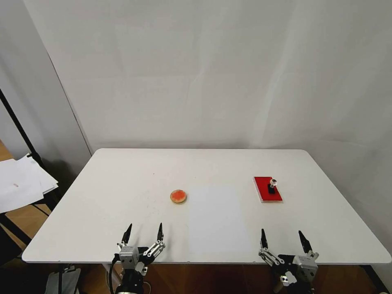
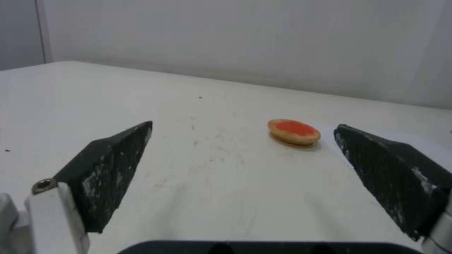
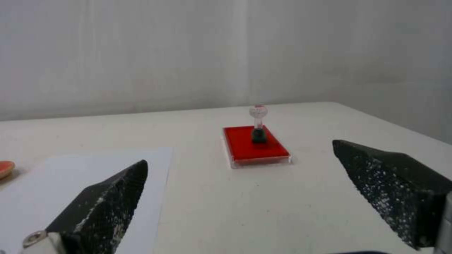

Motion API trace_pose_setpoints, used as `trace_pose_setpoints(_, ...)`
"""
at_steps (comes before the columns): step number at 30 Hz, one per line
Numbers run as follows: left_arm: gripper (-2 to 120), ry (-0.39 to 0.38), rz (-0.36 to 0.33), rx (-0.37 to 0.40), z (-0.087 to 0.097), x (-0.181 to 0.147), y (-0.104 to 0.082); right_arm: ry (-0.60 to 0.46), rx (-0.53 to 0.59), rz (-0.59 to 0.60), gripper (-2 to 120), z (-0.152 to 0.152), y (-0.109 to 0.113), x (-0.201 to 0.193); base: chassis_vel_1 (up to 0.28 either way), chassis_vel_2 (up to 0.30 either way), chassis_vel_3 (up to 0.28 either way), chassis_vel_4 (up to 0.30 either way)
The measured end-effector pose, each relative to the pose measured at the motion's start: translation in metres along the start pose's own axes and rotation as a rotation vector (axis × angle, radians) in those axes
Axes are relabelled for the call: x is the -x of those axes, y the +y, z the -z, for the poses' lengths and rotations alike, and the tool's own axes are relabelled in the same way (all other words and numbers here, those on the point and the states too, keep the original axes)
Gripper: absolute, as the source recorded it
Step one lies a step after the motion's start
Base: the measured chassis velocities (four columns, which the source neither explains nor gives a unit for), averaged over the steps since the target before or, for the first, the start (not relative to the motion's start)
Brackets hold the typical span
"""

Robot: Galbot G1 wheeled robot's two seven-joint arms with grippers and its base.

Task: Pick up the stamp from the ink pad and place it onto another ink pad.

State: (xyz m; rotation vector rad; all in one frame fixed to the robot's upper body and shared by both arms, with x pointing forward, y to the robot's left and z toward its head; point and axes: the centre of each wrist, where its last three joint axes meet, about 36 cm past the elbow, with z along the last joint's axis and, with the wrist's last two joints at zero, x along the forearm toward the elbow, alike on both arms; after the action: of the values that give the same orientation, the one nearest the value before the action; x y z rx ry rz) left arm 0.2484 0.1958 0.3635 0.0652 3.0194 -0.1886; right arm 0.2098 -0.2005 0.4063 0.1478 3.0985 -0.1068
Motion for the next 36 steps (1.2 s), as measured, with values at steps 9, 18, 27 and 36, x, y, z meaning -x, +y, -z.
trace_pose_setpoints(9, 102, 0.000, 0.000, 0.000, 0.000, 0.000, 0.000, 0.001, 0.004, -0.004, 100, 0.000, 0.001, 0.000, 0.000, 0.000, 0.000, 0.000)
trace_pose_setpoints(18, 102, 0.000, 0.000, 0.000, 0.000, 0.000, 0.000, -0.007, 0.016, -0.009, 100, -0.001, 0.001, 0.016, 0.000, 0.000, 0.000, 0.000)
trace_pose_setpoints(27, 102, 0.000, 0.000, 0.000, 0.000, 0.000, 0.000, -0.050, 0.040, 0.021, 100, -0.001, -0.005, 0.073, 0.000, 0.000, 0.000, 0.000)
trace_pose_setpoints(36, 102, 0.000, 0.000, 0.000, 0.000, 0.000, 0.000, -0.023, 0.029, 0.036, 100, -0.036, -0.008, 0.115, 0.000, 0.000, 0.000, 0.000)
